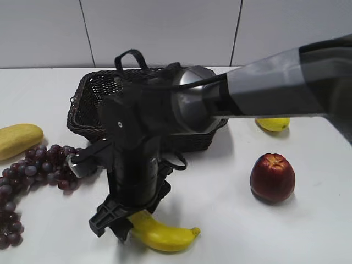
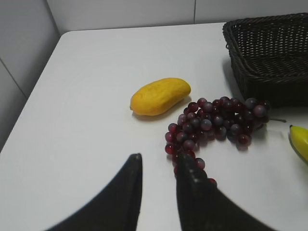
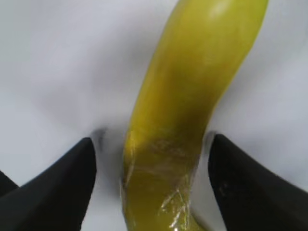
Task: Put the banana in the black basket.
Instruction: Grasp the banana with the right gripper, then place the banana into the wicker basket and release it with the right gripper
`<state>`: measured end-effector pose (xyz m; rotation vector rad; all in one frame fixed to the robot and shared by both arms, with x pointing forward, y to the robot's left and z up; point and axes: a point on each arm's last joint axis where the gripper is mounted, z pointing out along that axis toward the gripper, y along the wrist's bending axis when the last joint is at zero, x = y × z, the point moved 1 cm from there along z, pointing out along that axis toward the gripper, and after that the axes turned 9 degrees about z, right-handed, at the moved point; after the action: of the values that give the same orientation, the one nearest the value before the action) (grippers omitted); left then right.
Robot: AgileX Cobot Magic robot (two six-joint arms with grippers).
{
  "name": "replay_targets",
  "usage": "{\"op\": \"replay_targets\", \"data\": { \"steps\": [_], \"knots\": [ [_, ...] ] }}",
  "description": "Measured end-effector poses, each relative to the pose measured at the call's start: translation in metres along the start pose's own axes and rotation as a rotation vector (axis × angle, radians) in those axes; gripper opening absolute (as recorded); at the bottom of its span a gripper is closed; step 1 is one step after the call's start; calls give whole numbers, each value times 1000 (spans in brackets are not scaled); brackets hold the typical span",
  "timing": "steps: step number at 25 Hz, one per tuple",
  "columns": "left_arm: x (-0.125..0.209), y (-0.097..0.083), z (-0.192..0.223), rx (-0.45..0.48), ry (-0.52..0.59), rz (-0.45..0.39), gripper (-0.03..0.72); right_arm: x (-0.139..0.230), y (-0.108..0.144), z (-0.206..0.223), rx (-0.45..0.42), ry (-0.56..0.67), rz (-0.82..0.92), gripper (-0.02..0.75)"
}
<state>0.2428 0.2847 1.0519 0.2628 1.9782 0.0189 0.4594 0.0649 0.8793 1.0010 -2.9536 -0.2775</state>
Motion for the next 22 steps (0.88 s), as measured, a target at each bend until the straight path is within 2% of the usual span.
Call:
{"op": "replay_targets", "data": {
  "steps": [4,7,12,16,19,22],
  "knots": [
    [0,0,0,0,0,0,237,2,-2,7,9,33,5,463],
    [0,0,0,0,0,0,237,1,0,3,6,34,3,309],
    [0,0,0,0,0,0,237,-6,7,-35,6,1,-32,314],
    [0,0,0,0,0,0,237,-9,18,-103,-6,-60,-132,314],
    [0,0,0,0,0,0,237,-18,17,-158,85,-199,-249,314],
    [0,0,0,0,0,0,237,-36,8,-207,233,-376,-336,314]
  ]
}}
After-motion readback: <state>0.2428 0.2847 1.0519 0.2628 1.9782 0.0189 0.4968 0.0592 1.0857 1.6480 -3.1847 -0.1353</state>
